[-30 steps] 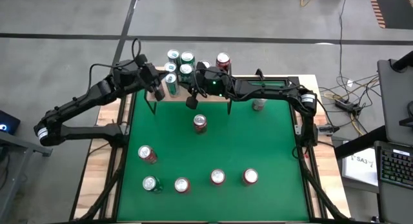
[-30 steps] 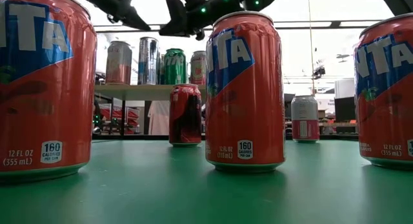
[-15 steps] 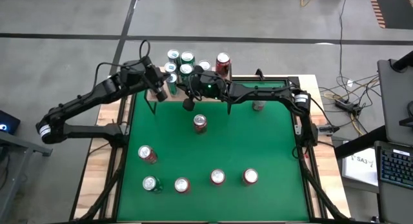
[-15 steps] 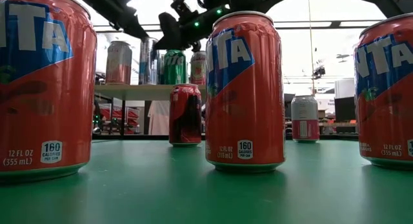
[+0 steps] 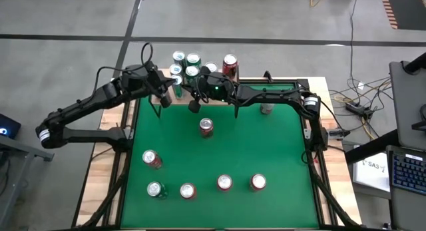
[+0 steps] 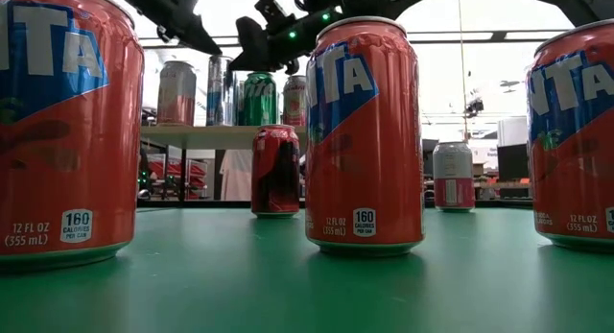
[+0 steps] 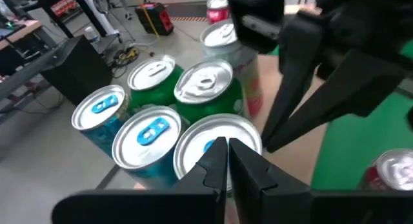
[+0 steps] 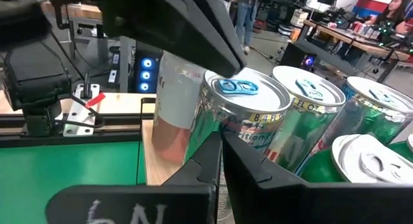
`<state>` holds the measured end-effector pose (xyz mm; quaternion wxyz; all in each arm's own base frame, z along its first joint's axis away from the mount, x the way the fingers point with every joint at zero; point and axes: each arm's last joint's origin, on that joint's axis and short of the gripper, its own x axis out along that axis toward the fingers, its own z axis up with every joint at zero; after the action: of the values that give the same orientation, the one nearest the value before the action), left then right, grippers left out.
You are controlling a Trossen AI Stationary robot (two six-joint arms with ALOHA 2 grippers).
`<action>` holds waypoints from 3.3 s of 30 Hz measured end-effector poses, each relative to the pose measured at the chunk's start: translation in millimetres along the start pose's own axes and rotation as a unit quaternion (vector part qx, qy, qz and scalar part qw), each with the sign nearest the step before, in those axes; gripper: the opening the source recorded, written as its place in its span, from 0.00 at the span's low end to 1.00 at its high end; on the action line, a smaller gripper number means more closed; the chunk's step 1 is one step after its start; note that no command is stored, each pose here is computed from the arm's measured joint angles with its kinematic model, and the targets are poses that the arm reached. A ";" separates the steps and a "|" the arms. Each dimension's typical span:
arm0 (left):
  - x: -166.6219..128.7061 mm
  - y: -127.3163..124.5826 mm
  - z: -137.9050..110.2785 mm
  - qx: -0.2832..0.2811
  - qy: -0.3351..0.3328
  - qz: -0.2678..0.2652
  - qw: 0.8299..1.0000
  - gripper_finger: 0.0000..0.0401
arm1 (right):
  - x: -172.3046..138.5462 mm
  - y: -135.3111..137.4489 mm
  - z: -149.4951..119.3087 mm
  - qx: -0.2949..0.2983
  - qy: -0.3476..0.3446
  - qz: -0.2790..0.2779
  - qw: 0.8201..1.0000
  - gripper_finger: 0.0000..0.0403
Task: Place canned beverage on shelf
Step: Put the white and red can on the shelf
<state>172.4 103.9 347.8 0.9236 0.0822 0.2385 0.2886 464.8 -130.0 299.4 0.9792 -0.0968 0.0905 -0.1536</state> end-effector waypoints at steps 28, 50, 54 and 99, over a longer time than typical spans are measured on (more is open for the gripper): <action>7.2 -3.9 0.4 0.040 0.010 0.009 0.999 0.00 | -0.6 0.6 0.5 0.001 0.004 -0.008 1.000 0.02; 5.7 -10.8 2.2 -0.037 0.005 -0.008 0.999 0.00 | -0.7 -0.7 3.9 -0.002 -0.013 -0.013 1.000 0.02; 5.4 -10.7 3.7 -0.038 -0.004 -0.007 0.999 0.00 | -0.7 -0.6 4.0 -0.002 -0.013 -0.013 1.000 0.02; -0.7 -2.5 15.2 0.118 0.048 0.019 0.992 0.00 | -9.9 -7.4 26.5 -0.031 -0.088 -0.004 0.996 0.02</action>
<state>180.6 101.2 360.6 0.8894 0.1809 0.3133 0.2793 459.0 -129.4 328.0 0.9792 -0.1409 0.0085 -0.1456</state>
